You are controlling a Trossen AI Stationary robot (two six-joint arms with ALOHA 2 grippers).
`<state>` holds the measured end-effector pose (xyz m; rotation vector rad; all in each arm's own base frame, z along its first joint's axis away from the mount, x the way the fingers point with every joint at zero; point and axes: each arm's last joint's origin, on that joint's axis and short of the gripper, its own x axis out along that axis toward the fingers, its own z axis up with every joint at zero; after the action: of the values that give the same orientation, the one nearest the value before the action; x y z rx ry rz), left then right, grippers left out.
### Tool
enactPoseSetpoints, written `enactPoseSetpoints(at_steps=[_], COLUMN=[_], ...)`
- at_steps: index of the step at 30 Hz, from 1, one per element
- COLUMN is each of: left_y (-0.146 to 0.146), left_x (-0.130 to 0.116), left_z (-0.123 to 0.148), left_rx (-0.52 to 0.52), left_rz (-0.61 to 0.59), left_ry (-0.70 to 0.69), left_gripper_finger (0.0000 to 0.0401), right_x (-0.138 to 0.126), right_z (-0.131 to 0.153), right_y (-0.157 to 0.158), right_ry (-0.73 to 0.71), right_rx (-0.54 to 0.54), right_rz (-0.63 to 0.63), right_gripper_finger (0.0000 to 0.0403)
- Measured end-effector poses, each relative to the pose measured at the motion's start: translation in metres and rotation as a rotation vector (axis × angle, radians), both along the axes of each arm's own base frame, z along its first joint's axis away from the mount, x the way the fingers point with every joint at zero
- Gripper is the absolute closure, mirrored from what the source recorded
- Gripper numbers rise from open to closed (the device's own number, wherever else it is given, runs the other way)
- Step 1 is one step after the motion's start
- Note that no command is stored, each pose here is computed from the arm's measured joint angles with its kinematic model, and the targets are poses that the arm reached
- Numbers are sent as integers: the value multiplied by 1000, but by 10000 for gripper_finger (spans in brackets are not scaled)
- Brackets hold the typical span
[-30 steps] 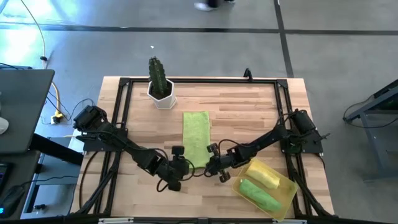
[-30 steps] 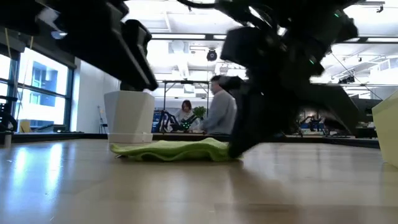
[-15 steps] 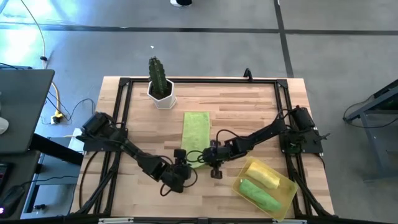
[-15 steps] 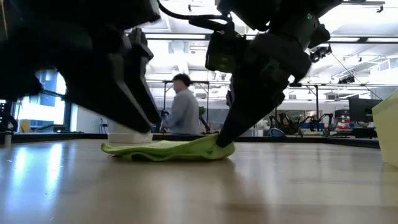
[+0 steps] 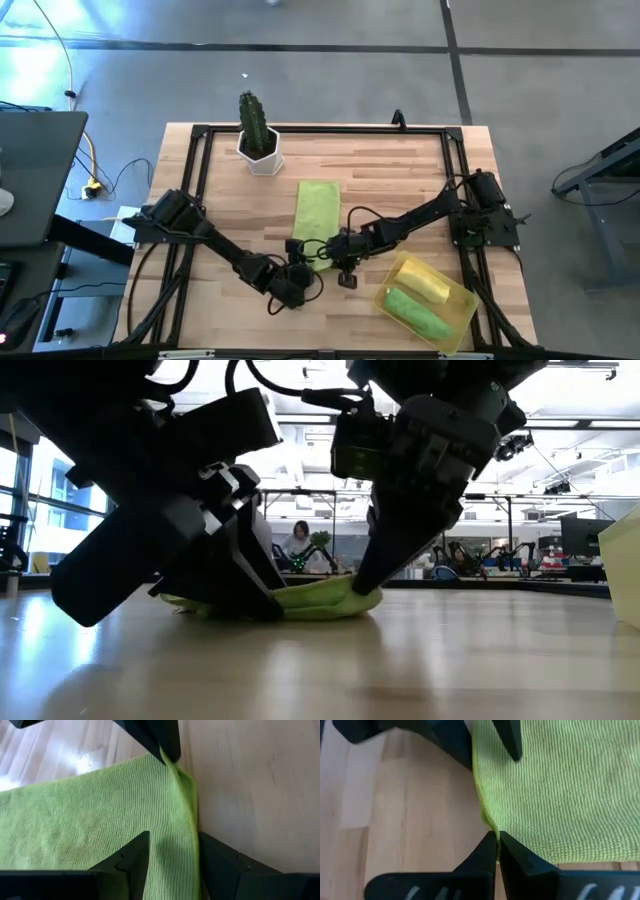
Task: Roll microfiber towels into tight, uniform cylinder then place into a basket
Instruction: Roll the light green towel
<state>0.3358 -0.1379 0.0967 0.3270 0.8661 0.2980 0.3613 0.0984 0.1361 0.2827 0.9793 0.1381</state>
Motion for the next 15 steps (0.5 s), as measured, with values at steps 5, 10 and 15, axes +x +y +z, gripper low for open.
enactPoseSetpoints(at_steps=[5,10,15], left_y=[0,2,1], left_x=[-9,-15,-17], left_z=[6,6,5], left_rx=[9,6,-33], left_rz=[-23,-8,-39], left_ry=[71,140,182], left_gripper_finger=[249,249,249], right_x=[-4,-4,-5], right_z=[-3,-3,-3], right_y=[-2,-2,-2], right_ry=[50,56,66], right_rx=[-8,-5,-5], right_rz=[-1,9,12], right_gripper_finger=[403,403,403])
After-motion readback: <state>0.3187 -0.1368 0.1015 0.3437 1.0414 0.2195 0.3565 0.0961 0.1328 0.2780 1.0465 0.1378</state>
